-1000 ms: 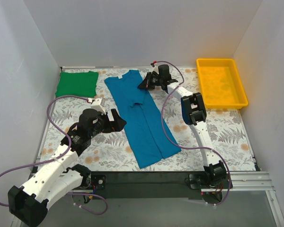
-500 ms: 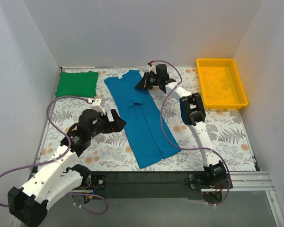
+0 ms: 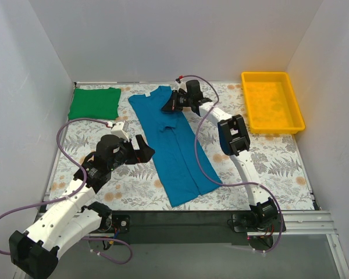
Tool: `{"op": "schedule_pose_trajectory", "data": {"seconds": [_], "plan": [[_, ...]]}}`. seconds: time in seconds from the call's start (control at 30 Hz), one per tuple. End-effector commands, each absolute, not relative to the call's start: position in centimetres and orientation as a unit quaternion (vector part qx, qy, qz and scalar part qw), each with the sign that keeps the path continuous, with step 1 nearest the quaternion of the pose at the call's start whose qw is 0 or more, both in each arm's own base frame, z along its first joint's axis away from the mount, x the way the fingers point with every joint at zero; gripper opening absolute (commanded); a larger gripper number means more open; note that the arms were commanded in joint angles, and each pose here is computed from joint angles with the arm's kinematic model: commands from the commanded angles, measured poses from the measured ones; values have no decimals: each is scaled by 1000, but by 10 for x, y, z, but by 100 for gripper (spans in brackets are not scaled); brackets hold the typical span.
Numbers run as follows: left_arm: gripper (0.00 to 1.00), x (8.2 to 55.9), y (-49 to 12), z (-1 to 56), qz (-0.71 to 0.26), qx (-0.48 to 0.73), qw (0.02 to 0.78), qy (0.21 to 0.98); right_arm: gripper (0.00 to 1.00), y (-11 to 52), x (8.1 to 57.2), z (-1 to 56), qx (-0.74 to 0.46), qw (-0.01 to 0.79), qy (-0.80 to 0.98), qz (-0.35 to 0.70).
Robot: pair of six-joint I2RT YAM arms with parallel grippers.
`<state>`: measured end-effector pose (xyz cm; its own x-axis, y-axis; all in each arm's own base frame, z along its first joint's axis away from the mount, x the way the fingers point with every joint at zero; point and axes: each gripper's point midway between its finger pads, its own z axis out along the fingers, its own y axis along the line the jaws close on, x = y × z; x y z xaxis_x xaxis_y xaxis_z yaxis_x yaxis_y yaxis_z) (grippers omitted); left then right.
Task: Fold and stack the t-shirts
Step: Fold the tshirt
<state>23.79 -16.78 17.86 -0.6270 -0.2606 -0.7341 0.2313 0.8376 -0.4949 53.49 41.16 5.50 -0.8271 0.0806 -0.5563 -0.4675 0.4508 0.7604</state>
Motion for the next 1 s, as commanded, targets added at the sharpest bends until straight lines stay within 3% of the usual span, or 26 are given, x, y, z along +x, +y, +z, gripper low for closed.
{"op": "schedule_pose_trajectory", "data": {"seconds": [0.0,0.3,0.5,0.7,0.97], "plan": [[93,238,-162,180,-277,-12,442,853,2,424,532,114,-155,309,781,520],[93,237,-161,179,-275,-14,441,854,8,426,530,111,-159,312,785,511],[93,238,-161,183,-273,-13,444,853,28,434,518,122,-182,302,773,528],[93,238,-159,190,-273,-13,451,849,49,441,488,186,-278,307,693,590],[95,237,-158,204,-278,-5,468,838,52,407,446,241,-401,300,577,645]]}}
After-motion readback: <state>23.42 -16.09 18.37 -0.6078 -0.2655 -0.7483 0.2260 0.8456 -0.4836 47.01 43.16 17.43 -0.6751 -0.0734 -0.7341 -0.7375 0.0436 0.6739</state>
